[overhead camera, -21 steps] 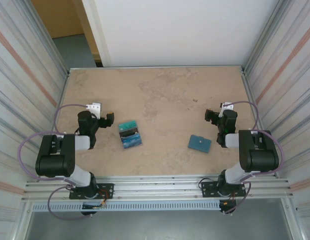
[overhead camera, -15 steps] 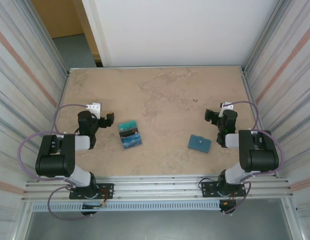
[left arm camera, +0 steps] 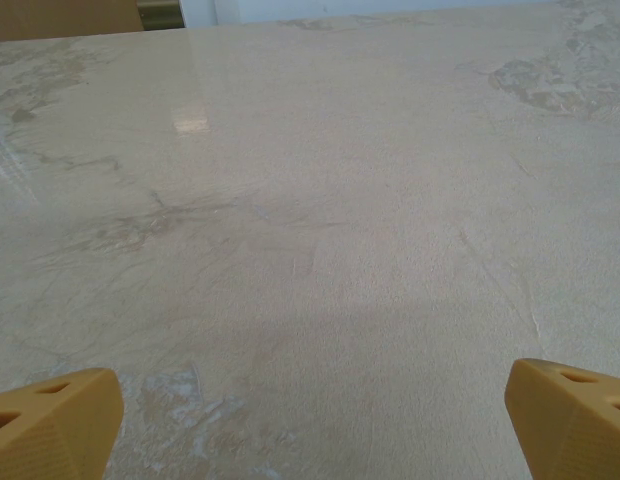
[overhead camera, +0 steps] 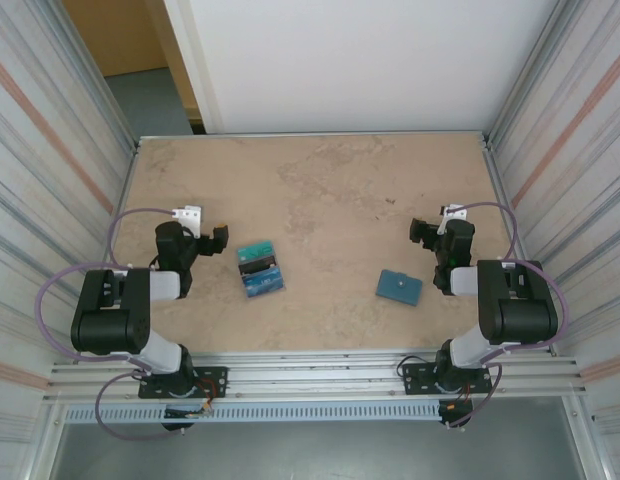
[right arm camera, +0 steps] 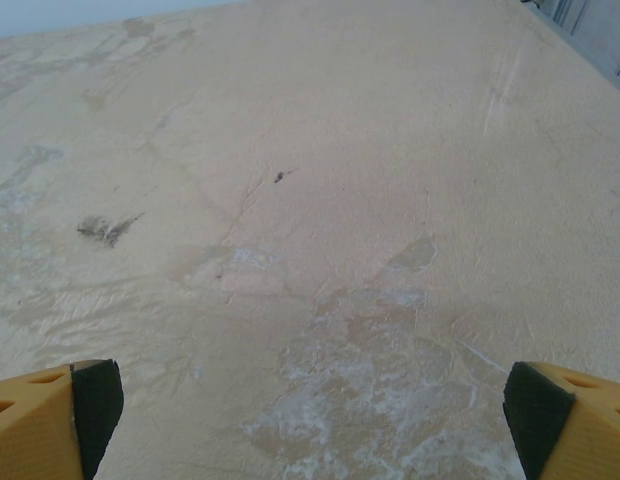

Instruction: Take the credit cards out of the card holder

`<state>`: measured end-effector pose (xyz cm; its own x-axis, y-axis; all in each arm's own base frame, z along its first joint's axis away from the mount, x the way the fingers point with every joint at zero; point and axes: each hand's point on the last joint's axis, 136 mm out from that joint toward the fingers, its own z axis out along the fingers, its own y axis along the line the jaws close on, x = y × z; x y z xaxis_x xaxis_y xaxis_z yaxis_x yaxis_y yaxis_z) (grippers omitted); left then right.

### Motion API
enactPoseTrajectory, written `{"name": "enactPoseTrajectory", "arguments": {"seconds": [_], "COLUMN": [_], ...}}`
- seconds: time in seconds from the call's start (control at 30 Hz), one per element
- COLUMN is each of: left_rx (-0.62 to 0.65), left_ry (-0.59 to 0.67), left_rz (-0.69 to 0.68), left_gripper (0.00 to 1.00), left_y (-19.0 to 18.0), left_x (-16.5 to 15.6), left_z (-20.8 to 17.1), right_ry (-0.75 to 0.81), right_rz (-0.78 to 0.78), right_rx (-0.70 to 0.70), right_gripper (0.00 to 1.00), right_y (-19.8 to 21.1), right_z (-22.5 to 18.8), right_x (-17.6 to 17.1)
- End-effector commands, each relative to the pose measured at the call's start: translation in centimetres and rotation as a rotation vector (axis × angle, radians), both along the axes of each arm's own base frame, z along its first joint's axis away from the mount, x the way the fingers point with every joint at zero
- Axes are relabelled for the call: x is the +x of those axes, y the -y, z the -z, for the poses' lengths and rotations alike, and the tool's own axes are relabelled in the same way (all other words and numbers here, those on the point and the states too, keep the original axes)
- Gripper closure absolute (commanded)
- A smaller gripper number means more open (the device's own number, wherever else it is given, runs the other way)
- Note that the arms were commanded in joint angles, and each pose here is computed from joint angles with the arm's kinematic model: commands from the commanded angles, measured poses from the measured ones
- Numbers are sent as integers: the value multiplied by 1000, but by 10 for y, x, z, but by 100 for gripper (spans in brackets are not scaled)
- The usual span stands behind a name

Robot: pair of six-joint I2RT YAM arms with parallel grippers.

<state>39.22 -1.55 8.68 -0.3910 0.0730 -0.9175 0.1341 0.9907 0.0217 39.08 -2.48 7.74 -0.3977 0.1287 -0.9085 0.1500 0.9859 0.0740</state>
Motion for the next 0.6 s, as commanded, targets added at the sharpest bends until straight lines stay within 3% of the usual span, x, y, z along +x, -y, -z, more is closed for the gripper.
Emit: {"name": "enactPoseTrajectory", "arguments": {"seconds": [0.0, 0.57], "left_rx": [-5, -6], "left_ry": [16, 21], "left_rz": [9, -4], "left_gripper": [1, 1], "left_y": [4, 1], "left_x": [3, 1], "left_z": [-5, -24], "right_ry": [16, 7], "right_rz": [5, -32], "right_rx": [-18, 13], "right_gripper": [1, 1], "right_y": [2, -1], "right_z": [-5, -8], "right_x": [2, 5]}}
